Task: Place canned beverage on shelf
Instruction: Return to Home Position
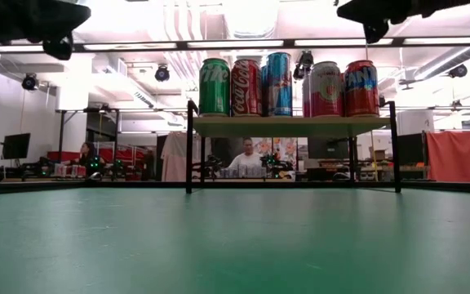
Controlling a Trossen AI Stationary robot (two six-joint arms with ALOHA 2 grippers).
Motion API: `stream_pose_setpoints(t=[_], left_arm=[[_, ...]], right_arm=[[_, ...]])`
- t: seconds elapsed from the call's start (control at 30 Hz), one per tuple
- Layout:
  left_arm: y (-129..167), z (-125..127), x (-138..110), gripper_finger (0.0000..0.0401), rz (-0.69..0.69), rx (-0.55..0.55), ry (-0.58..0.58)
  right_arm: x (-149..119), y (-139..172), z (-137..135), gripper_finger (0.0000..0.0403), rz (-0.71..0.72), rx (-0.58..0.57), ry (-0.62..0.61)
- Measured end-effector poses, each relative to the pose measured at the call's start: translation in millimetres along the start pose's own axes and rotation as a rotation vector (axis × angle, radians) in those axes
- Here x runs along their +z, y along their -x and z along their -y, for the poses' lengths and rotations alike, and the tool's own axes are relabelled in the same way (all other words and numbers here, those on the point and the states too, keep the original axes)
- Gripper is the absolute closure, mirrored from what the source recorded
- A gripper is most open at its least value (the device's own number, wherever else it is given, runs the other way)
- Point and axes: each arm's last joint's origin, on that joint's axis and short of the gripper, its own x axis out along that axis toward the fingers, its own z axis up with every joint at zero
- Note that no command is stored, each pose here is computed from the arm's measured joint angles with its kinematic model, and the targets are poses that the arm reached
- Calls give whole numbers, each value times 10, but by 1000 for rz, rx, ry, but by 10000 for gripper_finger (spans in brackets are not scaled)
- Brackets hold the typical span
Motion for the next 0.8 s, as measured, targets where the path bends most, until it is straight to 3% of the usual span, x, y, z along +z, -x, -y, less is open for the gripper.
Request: stream_pose_setpoints(t=[0.4,0.8], left_arm=[[-42,8,-255,401,-72,-1,72],[-92,15,-517,401,-103,2,100]], right_arm=[[-277,139,-25,394,69,7,7],[-269,586,-46,394,282,29,12]])
